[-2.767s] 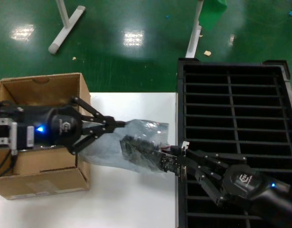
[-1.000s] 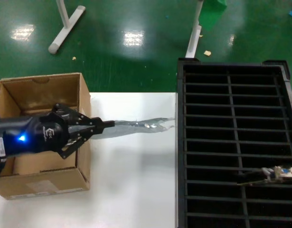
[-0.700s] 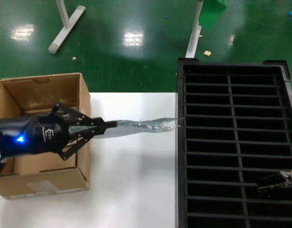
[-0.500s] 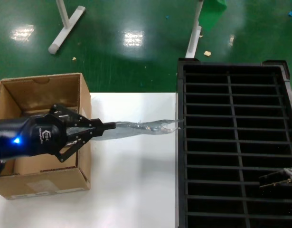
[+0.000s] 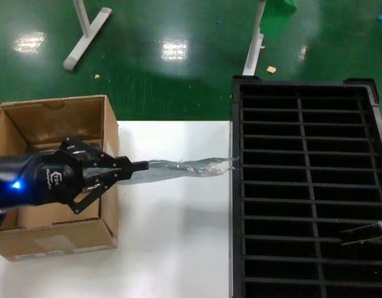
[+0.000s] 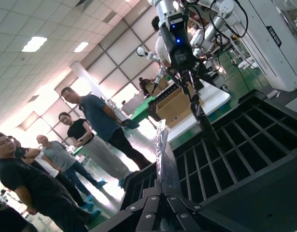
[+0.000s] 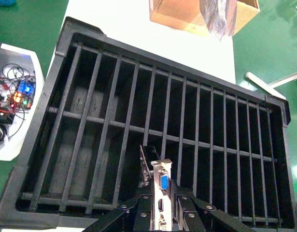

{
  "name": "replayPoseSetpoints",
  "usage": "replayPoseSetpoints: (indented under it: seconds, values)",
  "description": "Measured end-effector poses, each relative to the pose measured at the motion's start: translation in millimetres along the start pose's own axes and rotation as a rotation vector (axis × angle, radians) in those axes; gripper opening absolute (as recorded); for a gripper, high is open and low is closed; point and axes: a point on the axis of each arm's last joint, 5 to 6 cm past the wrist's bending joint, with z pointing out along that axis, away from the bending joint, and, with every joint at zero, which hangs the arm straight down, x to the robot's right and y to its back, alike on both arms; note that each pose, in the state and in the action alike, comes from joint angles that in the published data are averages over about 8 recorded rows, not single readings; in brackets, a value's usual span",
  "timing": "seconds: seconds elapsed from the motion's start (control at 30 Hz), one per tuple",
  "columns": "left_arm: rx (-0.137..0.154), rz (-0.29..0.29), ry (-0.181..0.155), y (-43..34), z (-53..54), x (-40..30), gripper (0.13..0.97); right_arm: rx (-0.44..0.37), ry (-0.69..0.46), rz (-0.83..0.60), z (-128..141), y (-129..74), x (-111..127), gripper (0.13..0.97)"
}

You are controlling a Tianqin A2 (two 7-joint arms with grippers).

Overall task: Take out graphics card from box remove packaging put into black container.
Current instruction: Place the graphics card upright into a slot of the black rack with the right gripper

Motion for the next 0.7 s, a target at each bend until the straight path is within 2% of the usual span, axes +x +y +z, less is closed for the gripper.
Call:
replayPoseSetpoints:
  seconds: [0.4, 0.7]
  values:
    - [0.005, -0.005, -0.004, 4.5, 3.8, 4.0, 0.142, -0.02, -0.008, 0.025, -15, -12, -6, 0.196]
    - [-0.004, -0.008, -0.009, 8.9, 3.1, 3.6, 0.142, -0.023, -0.017, 0.037, -11, -14, -8, 0.196]
